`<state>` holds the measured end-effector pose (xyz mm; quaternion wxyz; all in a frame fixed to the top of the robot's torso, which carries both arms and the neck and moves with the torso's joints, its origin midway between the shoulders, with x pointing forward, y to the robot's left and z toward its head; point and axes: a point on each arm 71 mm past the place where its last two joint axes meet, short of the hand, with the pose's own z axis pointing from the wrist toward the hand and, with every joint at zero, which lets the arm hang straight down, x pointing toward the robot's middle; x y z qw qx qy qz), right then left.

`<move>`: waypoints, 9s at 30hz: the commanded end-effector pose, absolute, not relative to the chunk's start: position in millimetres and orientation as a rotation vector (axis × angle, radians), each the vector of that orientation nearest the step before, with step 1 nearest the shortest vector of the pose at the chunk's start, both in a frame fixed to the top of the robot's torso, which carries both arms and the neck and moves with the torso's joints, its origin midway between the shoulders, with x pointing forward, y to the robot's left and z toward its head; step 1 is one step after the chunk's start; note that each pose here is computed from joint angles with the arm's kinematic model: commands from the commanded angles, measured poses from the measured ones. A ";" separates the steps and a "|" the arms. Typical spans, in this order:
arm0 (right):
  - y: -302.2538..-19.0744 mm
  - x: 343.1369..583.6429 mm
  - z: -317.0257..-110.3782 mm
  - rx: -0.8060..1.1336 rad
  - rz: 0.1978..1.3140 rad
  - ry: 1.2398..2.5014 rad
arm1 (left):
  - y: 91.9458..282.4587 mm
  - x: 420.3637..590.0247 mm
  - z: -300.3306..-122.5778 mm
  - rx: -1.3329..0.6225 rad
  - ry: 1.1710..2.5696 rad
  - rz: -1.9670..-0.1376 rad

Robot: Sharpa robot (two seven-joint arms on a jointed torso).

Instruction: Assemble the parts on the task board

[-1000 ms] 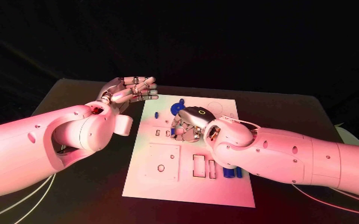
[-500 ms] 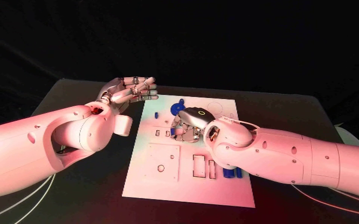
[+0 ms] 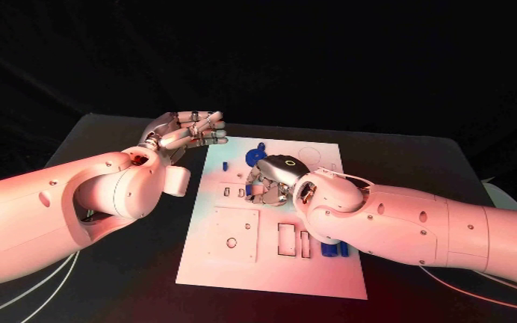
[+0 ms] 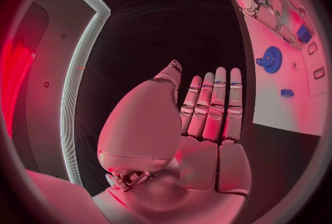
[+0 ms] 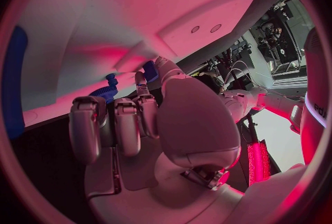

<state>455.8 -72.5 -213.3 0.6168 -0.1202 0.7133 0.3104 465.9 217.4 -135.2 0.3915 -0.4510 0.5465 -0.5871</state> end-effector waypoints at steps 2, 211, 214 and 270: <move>-71.6 454.8 -212.3 -0.279 0.714 1.627 | 215.2 465.1 -134.1 -1.137 1.396 -1.514; -245.2 466.1 -144.9 0.375 0.875 1.555 | 138.7 498.0 -199.2 -0.199 2.216 -0.296; -245.1 466.0 -145.3 0.375 0.875 1.556 | 138.7 498.0 -200.0 -0.194 2.224 -0.291; -247.3 465.3 -147.0 0.377 0.862 1.561 | 137.7 497.7 -204.5 -0.133 2.237 -0.242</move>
